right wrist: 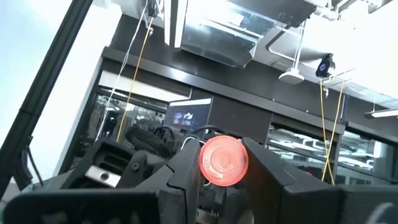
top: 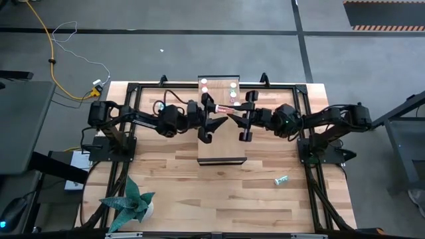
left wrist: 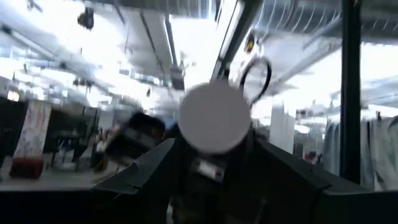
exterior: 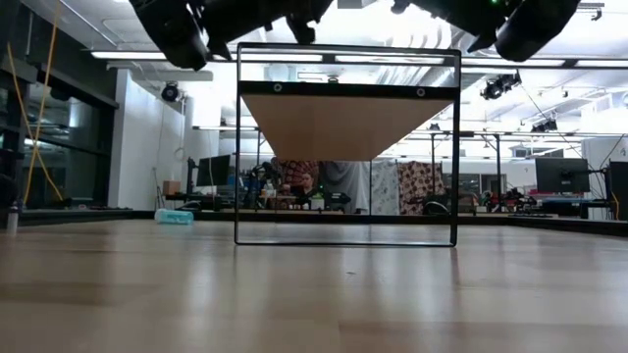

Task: Pick and place medicine bottles onto shelf by color
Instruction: Put the transparent orange pill bottle on the shelf

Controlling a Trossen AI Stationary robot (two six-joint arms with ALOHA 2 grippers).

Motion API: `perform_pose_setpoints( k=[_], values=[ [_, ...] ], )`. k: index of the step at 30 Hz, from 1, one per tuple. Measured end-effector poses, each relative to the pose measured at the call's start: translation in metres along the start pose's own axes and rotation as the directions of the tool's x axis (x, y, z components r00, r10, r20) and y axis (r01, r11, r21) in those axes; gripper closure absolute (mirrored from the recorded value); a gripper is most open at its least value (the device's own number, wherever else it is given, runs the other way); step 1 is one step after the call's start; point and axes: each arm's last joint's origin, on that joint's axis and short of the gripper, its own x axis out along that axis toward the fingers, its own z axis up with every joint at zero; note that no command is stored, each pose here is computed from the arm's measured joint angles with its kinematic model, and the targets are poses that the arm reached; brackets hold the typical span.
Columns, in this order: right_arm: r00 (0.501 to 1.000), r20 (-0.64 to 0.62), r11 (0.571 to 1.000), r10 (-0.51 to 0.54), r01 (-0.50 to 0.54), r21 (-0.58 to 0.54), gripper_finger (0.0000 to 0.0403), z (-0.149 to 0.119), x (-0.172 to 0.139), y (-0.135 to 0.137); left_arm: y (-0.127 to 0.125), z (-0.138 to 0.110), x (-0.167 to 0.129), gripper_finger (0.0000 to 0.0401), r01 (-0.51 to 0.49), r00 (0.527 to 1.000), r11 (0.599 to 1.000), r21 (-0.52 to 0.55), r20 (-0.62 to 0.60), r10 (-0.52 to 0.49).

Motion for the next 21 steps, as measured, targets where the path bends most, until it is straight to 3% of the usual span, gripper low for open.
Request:
perform_pose_setpoints(
  k=[8, 21],
  values=[
    [1.000, 0.021, 1.000, -0.004, 0.004, -0.010, 0.0313, 0.004, 0.003, -0.001, -0.001, 0.012, 0.000, 0.0199, 0.003, 0.994, 1.000, -0.014, 0.107, -0.002],
    [1.000, 0.030, 1.000, -0.007, 0.007, -0.011, 0.0313, 0.005, 0.003, -0.002, -0.001, 0.019, 0.005, 0.0199, -0.016, 0.988, 1.000, -0.020, 0.153, 0.018]
  ],
)
